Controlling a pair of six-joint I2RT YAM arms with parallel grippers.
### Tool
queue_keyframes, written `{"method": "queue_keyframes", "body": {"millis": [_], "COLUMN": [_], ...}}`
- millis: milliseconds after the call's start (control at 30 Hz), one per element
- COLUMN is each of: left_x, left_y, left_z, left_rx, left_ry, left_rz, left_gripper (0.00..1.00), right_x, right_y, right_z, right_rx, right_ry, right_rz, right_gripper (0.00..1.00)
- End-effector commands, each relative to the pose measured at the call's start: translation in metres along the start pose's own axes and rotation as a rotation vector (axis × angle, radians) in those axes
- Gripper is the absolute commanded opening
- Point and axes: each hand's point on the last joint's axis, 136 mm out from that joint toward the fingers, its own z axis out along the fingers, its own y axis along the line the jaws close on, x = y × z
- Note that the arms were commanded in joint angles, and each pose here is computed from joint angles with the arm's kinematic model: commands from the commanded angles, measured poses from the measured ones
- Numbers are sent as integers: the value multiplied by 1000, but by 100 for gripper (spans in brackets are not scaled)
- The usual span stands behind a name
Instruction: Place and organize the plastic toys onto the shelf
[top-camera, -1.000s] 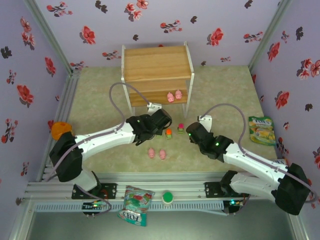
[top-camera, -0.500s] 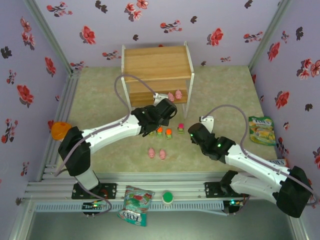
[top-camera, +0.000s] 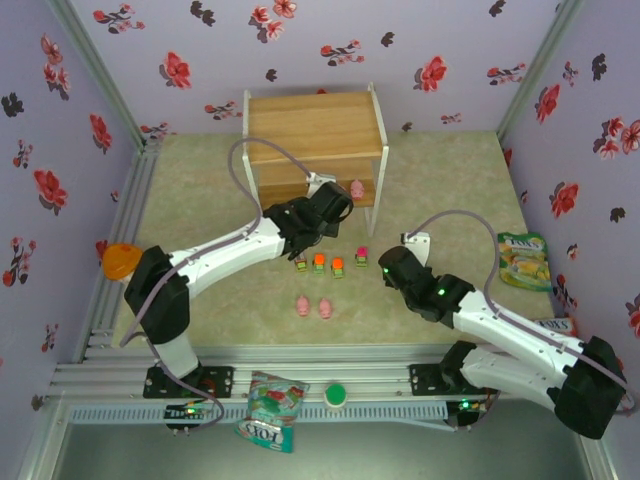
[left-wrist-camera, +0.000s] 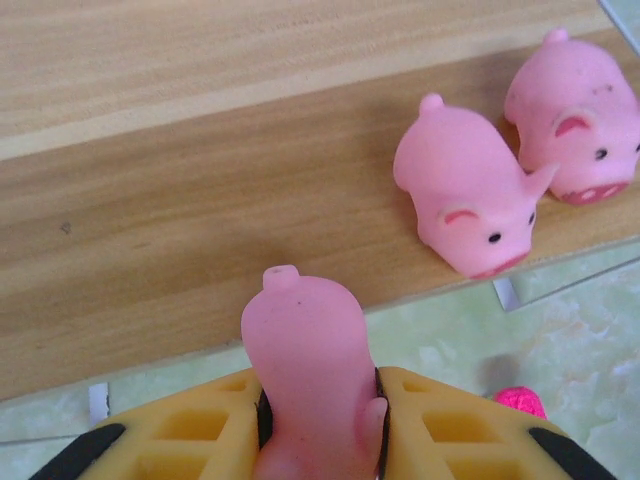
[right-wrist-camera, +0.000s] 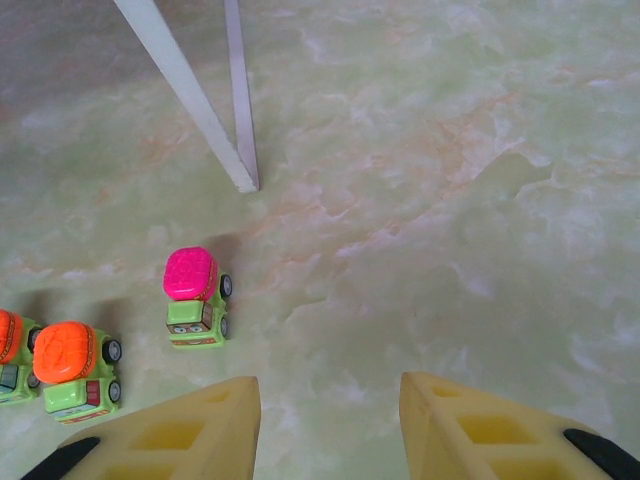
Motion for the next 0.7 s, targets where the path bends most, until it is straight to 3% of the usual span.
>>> {"method": "queue_keyframes", "body": {"millis": [0, 667], "left_x": [-15, -27], "left_y": [-4, 3], "left_z": [1, 20], "left_rx": [8, -24], "left_ry": [-27, -27], "left_rz": [12, 16], "left_gripper": [32, 32], "right_x": [3, 1], "right_y": [-7, -6], "right_z": [-1, -3], "right_rx": [19, 13], "right_ry": [6, 8], "right_rz": [21, 19], "right_gripper": [42, 42]}}
